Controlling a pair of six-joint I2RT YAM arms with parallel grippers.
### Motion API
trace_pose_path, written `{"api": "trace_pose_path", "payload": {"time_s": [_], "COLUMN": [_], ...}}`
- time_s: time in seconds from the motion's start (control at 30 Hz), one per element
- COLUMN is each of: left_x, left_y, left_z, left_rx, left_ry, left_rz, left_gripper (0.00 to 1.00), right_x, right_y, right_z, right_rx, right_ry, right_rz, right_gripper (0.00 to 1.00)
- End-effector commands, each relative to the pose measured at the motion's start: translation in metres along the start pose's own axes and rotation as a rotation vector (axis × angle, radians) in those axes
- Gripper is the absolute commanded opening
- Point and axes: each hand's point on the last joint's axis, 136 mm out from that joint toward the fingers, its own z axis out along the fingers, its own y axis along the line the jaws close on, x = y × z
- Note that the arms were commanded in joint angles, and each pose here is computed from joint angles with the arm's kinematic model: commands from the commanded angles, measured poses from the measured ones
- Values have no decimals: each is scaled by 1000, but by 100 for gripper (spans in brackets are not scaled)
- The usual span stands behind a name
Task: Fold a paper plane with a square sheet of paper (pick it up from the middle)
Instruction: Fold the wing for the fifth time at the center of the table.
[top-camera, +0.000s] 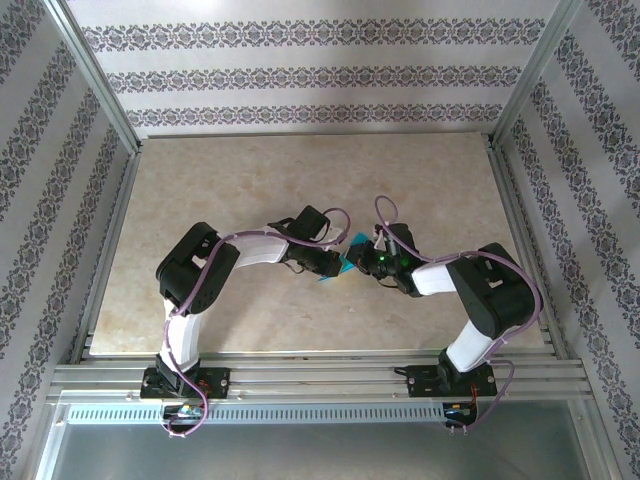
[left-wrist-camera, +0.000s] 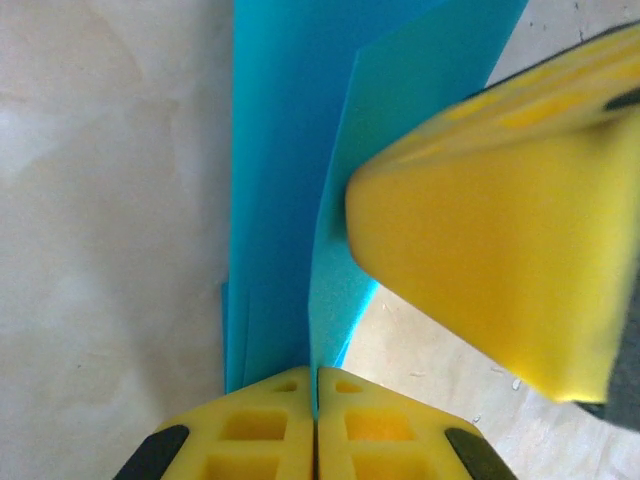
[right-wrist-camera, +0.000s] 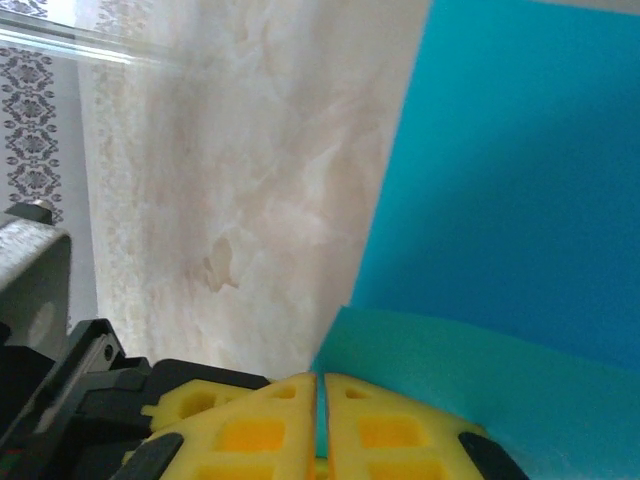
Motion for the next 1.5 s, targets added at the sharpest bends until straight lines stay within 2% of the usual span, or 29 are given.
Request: {"api": "trace_pose_path", "payload": {"time_s": [0.0,0.67,1.07,1.23,1.47], "left_x": [48,54,57,57,57], "left_y": [36,35,38,38,39], "left_z": [8,11,12,13,14], "left_rx": [-105,-93,-98,-96,-96], "left_ry": [168,200,207,206,203], "left_rz": [-143,-154,-160,-163,-166], "left_gripper": [9,12,12,12,12], "right_x": [3,3,-9,-5,-5], "right_y": [-4,-34,-16,-24,-23], "right_z": [0,3,-12,-16,-4], "right_rx": [9,105,49,80,86], "right_ry": [-13,-8,-37,-27,15], "right_rz": [-4,58,-16,-24,-13], "right_gripper": [11,11,20,20,17]}}
